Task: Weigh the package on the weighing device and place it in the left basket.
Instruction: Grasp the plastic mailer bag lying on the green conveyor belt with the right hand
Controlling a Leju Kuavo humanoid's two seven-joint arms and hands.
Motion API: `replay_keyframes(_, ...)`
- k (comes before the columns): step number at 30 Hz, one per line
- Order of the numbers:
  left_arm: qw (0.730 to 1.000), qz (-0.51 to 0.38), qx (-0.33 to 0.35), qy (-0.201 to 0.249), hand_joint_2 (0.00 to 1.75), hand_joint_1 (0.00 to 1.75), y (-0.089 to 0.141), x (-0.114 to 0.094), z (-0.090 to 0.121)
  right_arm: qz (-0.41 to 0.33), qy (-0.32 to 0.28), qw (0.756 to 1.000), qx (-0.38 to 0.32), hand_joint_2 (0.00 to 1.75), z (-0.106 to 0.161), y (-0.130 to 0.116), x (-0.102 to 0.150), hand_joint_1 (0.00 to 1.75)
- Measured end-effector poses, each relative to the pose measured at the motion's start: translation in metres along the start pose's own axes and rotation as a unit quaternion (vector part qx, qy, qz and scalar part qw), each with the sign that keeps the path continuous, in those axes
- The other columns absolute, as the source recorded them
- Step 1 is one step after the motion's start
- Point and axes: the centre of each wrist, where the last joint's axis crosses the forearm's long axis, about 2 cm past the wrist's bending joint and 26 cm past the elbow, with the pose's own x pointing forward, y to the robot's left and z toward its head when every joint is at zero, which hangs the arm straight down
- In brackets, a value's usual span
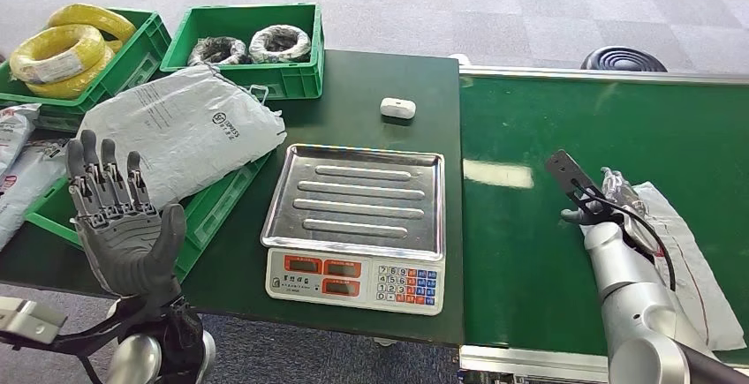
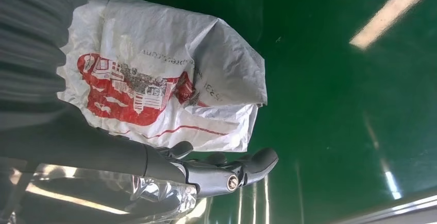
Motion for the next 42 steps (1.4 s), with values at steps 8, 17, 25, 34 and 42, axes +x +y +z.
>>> replay_keyframes(8, 1.000, -0.003, -0.005, 0.000, 1.75, 0.00, 0.001, -0.001, 0.000, -0.037, 0.011, 0.991, 0.131, 1.75, 0.001, 0.010, -0.006, 0.00)
replay_keyframes(17, 1.000, -0.010, -0.004, 0.002, 1.75, 0.00, 0.003, -0.003, 0.000, -0.038, 0.032, 0.981, 0.185, 1.75, 0.002, 0.013, -0.005, 0.00)
replay_keyframes(25, 1.000, -0.016, 0.007, 0.003, 1.75, 0.00, 0.005, -0.004, 0.000, -0.023, 0.046, 0.977, 0.206, 1.75, 0.000, 0.008, 0.004, 1.75)
replay_keyframes(34, 1.000, -0.021, 0.014, 0.002, 1.75, 0.00, 0.009, -0.004, -0.001, -0.019, 0.046, 0.977, 0.206, 1.75, -0.002, 0.001, 0.013, 1.75)
replay_keyframes(42, 1.000, -0.025, 0.017, 0.002, 1.75, 0.00, 0.010, -0.003, -0.001, -0.019, 0.039, 0.979, 0.201, 1.75, -0.002, 0.002, 0.016, 1.75)
